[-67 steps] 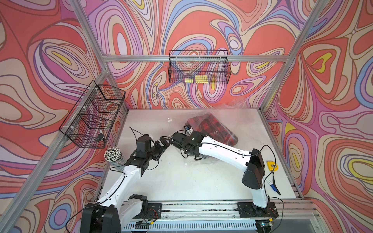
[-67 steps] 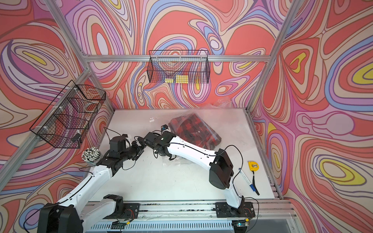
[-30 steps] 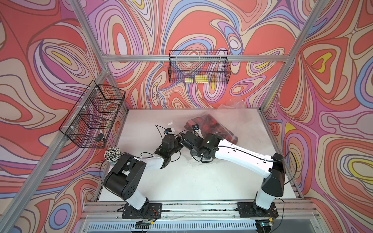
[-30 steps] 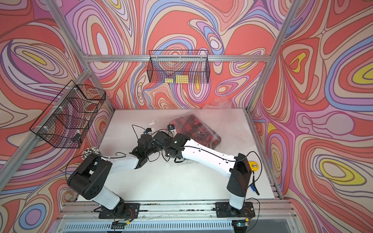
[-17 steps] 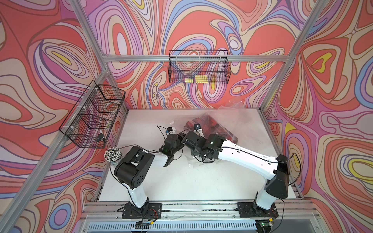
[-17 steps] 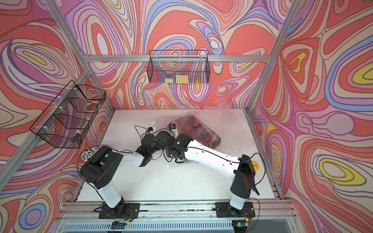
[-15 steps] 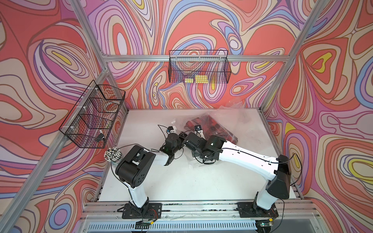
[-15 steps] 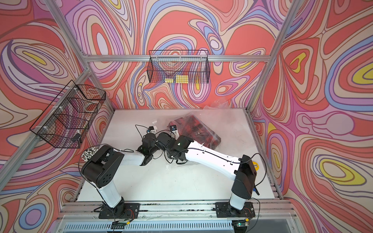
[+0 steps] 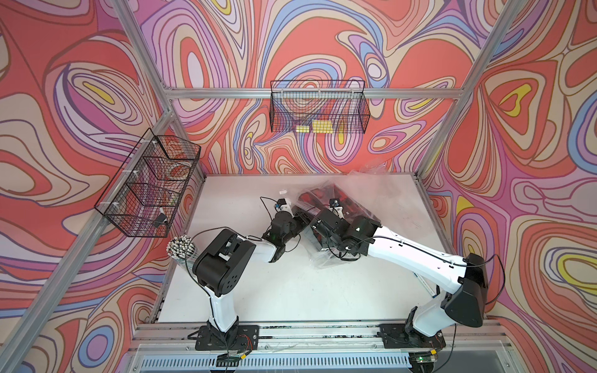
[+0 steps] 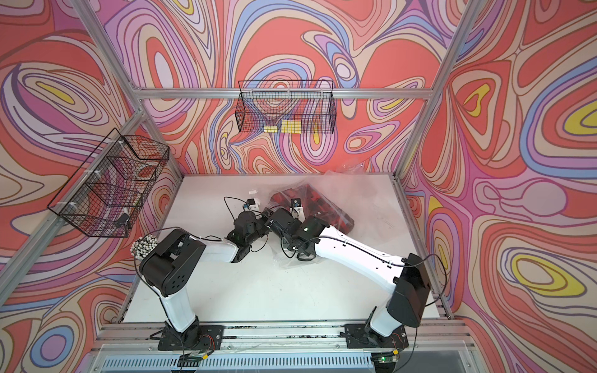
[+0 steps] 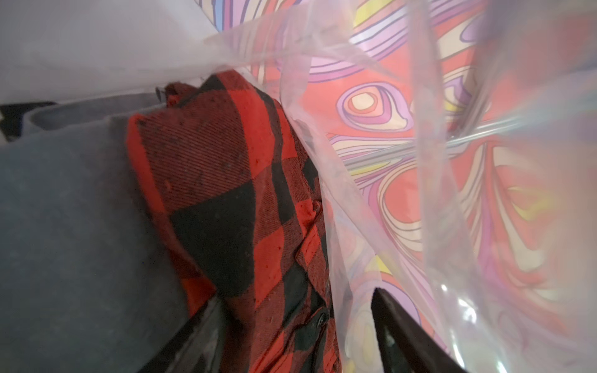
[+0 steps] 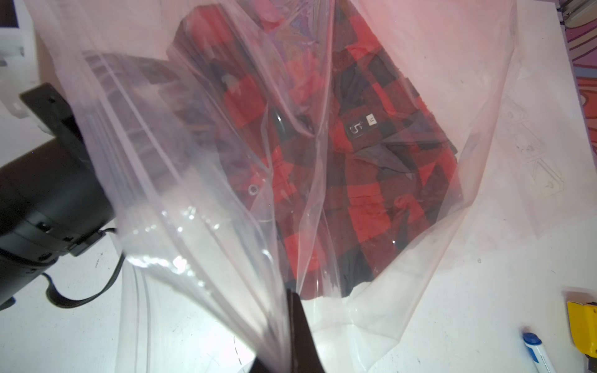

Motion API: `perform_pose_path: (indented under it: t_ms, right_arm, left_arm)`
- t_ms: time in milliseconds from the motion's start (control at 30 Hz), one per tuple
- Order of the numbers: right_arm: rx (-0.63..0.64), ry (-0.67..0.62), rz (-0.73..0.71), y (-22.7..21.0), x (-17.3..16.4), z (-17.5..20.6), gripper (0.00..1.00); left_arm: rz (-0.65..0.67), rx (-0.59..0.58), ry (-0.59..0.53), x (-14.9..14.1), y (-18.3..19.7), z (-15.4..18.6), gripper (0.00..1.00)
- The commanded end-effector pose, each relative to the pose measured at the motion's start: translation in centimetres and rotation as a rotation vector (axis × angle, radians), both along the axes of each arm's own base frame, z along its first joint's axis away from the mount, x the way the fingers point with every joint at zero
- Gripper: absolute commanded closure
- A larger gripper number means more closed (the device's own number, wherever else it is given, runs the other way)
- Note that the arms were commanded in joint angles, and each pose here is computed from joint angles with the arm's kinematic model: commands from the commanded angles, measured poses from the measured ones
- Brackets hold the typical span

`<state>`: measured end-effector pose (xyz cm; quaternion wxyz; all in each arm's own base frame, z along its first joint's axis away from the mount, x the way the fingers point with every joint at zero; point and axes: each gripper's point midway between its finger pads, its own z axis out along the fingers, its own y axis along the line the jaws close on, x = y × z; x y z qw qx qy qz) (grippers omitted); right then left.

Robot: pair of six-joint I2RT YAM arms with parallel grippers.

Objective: Take the shirt out of the vacuum bag
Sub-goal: Take out the shirt from the vacuum bag.

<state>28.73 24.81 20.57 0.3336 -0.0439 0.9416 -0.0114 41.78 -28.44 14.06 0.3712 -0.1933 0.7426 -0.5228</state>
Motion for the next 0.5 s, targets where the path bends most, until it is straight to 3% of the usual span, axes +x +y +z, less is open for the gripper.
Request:
perform_pose_path:
  t_ms: [0, 267, 467]
  right_arm:
    - [-0.006, -0.007, 0.011, 0.1, 0.3, 0.4, 1.00]
    - [0.004, -0.003, 0.018, 0.6, 0.6, -0.1, 1.00]
    - [0.011, -0.005, 0.015, 0.6, 0.6, 0.2, 1.00]
  left_arm:
    - [-0.044, 0.061, -0.006, -0.9, -0.3, -0.9, 0.24]
    - [-0.031, 0.233, 0.032, -2.5, 1.6, -2.3, 0.17]
    - [-0.017, 0.194, 0.024, -1.2, 0.9, -2.0, 0.18]
